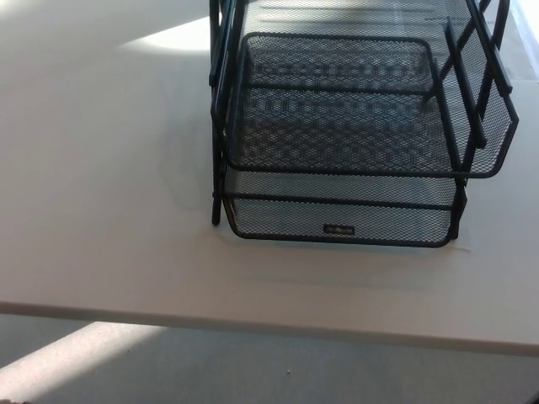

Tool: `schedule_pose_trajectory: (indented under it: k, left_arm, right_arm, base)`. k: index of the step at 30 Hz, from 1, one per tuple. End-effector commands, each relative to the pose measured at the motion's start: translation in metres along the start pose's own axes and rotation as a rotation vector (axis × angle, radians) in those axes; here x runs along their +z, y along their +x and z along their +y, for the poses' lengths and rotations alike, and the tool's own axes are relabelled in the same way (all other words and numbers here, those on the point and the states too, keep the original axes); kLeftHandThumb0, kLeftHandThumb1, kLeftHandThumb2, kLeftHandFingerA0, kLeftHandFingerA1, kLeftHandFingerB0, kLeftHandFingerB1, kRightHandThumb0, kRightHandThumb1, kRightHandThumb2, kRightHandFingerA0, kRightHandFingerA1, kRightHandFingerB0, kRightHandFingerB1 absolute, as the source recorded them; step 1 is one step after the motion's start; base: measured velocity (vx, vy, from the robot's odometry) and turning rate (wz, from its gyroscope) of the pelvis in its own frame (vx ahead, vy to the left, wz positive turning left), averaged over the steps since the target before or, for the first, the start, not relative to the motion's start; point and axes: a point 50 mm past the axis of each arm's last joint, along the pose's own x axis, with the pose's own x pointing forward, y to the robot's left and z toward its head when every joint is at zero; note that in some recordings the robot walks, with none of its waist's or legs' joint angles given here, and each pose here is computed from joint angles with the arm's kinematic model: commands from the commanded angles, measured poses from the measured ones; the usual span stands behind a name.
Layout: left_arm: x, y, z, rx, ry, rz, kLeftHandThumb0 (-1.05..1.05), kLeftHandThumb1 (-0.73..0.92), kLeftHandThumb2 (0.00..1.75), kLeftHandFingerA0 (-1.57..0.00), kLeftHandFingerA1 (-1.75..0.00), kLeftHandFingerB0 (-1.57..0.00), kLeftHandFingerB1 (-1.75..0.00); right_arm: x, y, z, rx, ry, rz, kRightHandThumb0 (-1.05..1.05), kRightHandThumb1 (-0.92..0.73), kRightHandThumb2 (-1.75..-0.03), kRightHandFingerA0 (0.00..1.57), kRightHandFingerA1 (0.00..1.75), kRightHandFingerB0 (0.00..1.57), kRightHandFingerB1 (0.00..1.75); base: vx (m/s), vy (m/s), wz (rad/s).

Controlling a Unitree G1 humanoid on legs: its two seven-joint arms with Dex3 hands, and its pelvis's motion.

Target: A balck drawer is kept on the middle of the table and the robot uses its right hand to push it back away from the robot

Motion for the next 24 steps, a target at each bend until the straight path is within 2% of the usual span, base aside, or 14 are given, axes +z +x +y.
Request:
schedule_pose_trajectory:
  k: [1, 3, 4, 7, 8, 10, 11, 14, 15, 16, 17, 18, 24]
  left_arm:
    - [-0.006, -0.0042, 0.0048, 0.005, 0.021, 0.022, -0.57, 0.72, 0.63, -0.44, -0.38, -0.3, -0.32]
    - [-0.0062, -0.0041, 0.0048, 0.005, 0.018, 0.024, -0.56, 0.72, 0.62, -0.43, -0.37, -0.3, -0.32]
    - [-0.0062, -0.0041, 0.0048, 0.005, 0.017, 0.024, -0.56, 0.72, 0.62, -0.44, -0.37, -0.31, -0.32]
    - [-0.0062, -0.0042, 0.0047, 0.007, 0.017, 0.023, -0.56, 0.72, 0.62, -0.44, -0.37, -0.31, -0.32]
    - [-0.0059, -0.0042, 0.0047, 0.005, 0.015, 0.019, -0.55, 0.75, 0.63, -0.45, -0.37, -0.32, -0.32]
    - [-0.0059, -0.0046, 0.005, 0.007, 0.019, 0.016, -0.56, 0.71, 0.63, -0.45, -0.38, -0.31, -0.32]
    - [-0.0059, -0.0048, 0.005, 0.005, 0.019, 0.013, -0.56, 0.72, 0.62, -0.44, -0.38, -0.31, -0.32]
    - [-0.0061, -0.005, 0.0052, 0.001, 0.012, 0.014, -0.56, 0.72, 0.62, -0.44, -0.37, -0.31, -0.32]
    - [-0.0061, -0.0048, 0.0051, 0.003, 0.011, 0.015, -0.56, 0.72, 0.62, -0.44, -0.37, -0.31, -0.32]
    - [-0.0062, -0.0048, 0.0052, 0.003, 0.014, 0.018, -0.56, 0.72, 0.63, -0.43, -0.37, -0.31, -0.32]
    - [-0.0063, -0.0047, 0.0052, 0.003, 0.015, 0.019, -0.56, 0.72, 0.63, -0.43, -0.37, -0.31, -0.32]
    - [-0.0063, -0.0047, 0.0053, 0.002, 0.014, 0.02, -0.56, 0.72, 0.62, -0.44, -0.37, -0.29, -0.31]
    - [-0.0054, -0.0043, 0.0055, 0.003, 0.026, 0.021, -0.56, 0.73, 0.62, -0.43, -0.37, -0.3, -0.31]
  right_arm:
    - [0.0008, -0.0002, -0.0036, -0.052, -0.082, -0.018, -0.51, -0.74, -0.63, 0.53, 0.44, 0.41, 0.36]
    - [0.0006, 0.0001, -0.0034, -0.054, -0.078, -0.019, -0.51, -0.74, -0.63, 0.54, 0.44, 0.41, 0.36]
    - [0.0007, 0.0002, -0.0033, -0.056, -0.081, -0.018, -0.56, -0.61, -0.93, 0.49, 0.58, 0.35, 0.5]
    - [0.0007, 0.0003, -0.0031, -0.06, -0.089, -0.017, -0.55, -0.61, -0.93, 0.48, 0.57, 0.35, 0.5]
    - [0.0003, 0.0005, -0.0036, -0.059, -0.083, -0.014, -0.51, -0.74, -0.63, 0.55, 0.44, 0.41, 0.35]
    - [0.0008, 0.0002, -0.0037, -0.059, -0.085, -0.02, -0.52, -0.75, -0.63, 0.54, 0.45, 0.42, 0.35]
    - [0.0008, 0.0002, -0.0038, -0.059, -0.087, -0.021, -0.55, -0.6, -0.94, 0.5, 0.59, 0.34, 0.5]
    - [0.0006, 0.0005, -0.004, -0.058, -0.085, -0.021, -0.56, -0.61, -0.93, 0.49, 0.58, 0.34, 0.5]
    - [0.0008, 0.0005, -0.0041, -0.059, -0.092, -0.021, -0.52, -0.75, -0.64, 0.56, 0.46, 0.4, 0.35]
    - [0.0008, 0.0005, -0.004, -0.059, -0.096, -0.022, -0.56, -0.61, -0.93, 0.48, 0.57, 0.35, 0.5]
    - [0.0008, 0.0005, -0.004, -0.059, -0.095, -0.023, -0.56, -0.61, -0.93, 0.48, 0.57, 0.35, 0.5]
    - [0.0006, 0.0007, -0.004, -0.06, -0.097, -0.023, -0.52, -0.75, -0.63, 0.55, 0.42, 0.41, 0.35]
    - [0.0009, 0.001, -0.0041, -0.056, -0.085, -0.027, -0.53, -0.75, -0.63, 0.56, 0.44, 0.41, 0.35]
  base:
    - [0.0, 0.0, 0.0]
    - [0.0, 0.0, 0.0]
    - [0.0, 0.0, 0.0]
    - [0.0, 0.0, 0.0]
    - [0.0, 0.0, 0.0]
    - [0.0, 0.0, 0.0]
    - [0.0, 0.0, 0.0]
    - [0.0, 0.0, 0.0]
    - [0.0, 0.0, 0.0]
    - [0.0, 0.0, 0.0]
    - [0.0, 0.0, 0.0]
    - [0.0, 0.0, 0.0]
    - [0.0, 0.0, 0.0]
